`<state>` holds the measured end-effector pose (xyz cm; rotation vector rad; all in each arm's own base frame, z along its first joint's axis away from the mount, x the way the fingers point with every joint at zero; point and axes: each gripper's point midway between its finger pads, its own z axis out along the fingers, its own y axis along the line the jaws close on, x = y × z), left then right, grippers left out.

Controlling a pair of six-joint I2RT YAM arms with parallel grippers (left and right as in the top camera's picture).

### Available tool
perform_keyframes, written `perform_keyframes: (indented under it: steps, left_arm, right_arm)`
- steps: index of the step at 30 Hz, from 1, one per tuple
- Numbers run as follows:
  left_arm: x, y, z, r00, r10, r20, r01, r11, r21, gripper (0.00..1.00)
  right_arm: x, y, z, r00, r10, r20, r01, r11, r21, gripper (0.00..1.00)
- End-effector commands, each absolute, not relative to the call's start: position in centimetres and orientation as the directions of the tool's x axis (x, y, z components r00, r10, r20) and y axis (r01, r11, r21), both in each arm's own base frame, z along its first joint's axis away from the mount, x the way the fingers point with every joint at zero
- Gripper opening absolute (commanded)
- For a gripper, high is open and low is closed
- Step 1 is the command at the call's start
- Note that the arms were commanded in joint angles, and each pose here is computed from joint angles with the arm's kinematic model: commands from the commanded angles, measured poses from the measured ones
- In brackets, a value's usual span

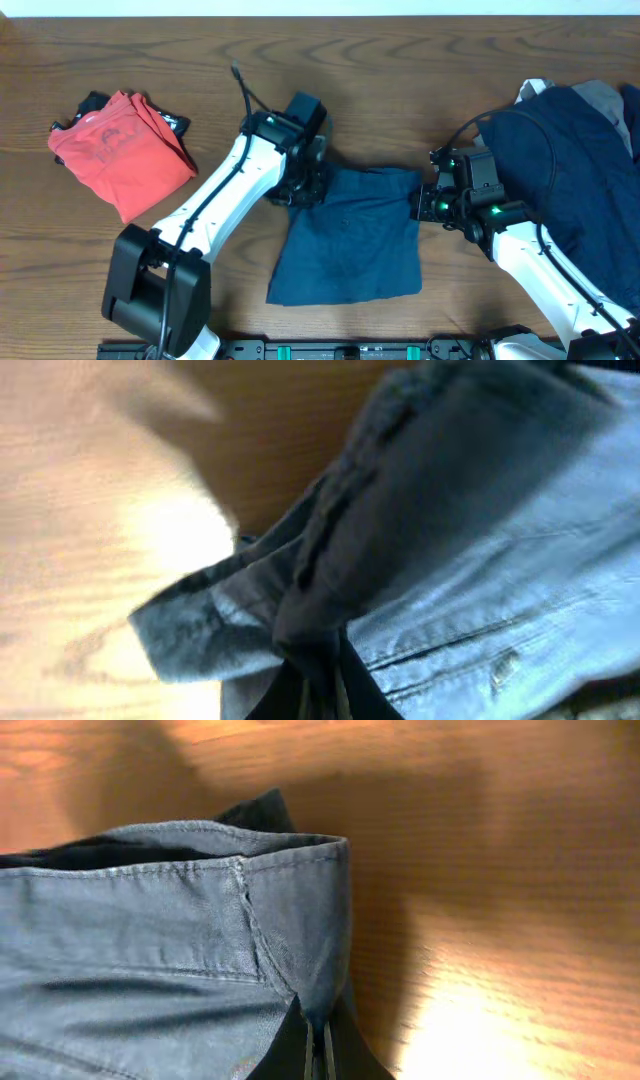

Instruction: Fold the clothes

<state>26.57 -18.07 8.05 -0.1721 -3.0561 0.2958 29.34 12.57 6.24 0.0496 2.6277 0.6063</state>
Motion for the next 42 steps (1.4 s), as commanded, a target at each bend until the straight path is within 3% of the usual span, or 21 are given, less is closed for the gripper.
perform_keyframes:
  steps: [1,4,6,8,12,15,19,31,33,38,40,42]
  left_arm:
    - [26.0,-14.8,5.6,-0.994,-0.076,0.073,-0.078,0.997,-0.029,0.26]
    - [25.3,-14.4,4.1,-0.987,-0.137,0.084,-0.139,0.990,-0.017,0.39]
    - [25.1,-14.3,3.7,-0.986,-0.142,0.085,-0.144,0.989,-0.015,0.45]
    - [25.2,-14.1,3.7,-0.986,-0.145,0.081,-0.146,0.989,-0.010,0.46]
    - [25.6,-13.6,3.8,-0.983,-0.168,0.077,-0.170,0.985,-0.014,0.52]
    - [26.0,-13.2,3.8,-0.980,-0.186,0.071,-0.188,0.982,-0.020,0.82]
    - [26.7,-13.9,3.8,-0.988,-0.146,0.053,-0.150,0.987,-0.066,1.00]
    - [24.5,-18.7,1.2,-0.989,-0.023,0.148,-0.073,0.934,-0.349,1.00]
    - [24.7,-19.2,1.2,-0.991,-0.010,0.132,-0.057,0.932,-0.357,0.91]
    - [25.3,-21.6,1.5,-0.995,0.091,0.042,0.066,0.908,-0.413,0.55]
    - [25.6,-22.4,1.7,-0.990,0.142,-0.005,0.131,0.896,-0.425,0.33]
    - [26.0,-22.6,1.7,-0.988,0.149,-0.031,0.148,0.893,-0.425,0.19]
  right_arm:
    - [30.4,11.8,6.6,-0.876,0.066,-0.479,-0.124,0.927,0.354,0.01]
    - [30.5,12.2,6.6,-0.876,0.065,-0.478,-0.136,0.918,0.374,0.05]
    - [30.4,12.3,6.3,-0.883,0.062,-0.466,-0.137,0.915,0.380,0.19]
    - [30.1,12.7,5.9,-0.893,0.053,-0.447,-0.141,0.910,0.390,0.27]
    - [29.6,13.4,4.8,-0.908,0.029,-0.417,-0.150,0.909,0.390,0.31]
    - [29.3,13.9,4.2,-0.916,0.008,-0.401,-0.161,0.908,0.387,0.34]
    - [29.2,14.3,4.0,-0.916,-0.002,-0.401,-0.171,0.906,0.387,0.40]
    - [29.2,14.3,4.0,-0.916,-0.001,-0.402,-0.171,0.905,0.388,0.41]
    - [29.2,14.3,4.1,-0.915,-0.001,-0.402,-0.171,0.905,0.389,0.41]
    - [29.6,14.4,4.7,-0.908,0.002,-0.419,-0.178,0.904,0.389,0.43]
    - [30.1,14.4,5.7,-0.897,0.008,-0.442,-0.185,0.901,0.392,0.44]
    - [30.5,14.5,7.1,-0.884,0.012,-0.467,-0.196,0.898,0.394,0.46]
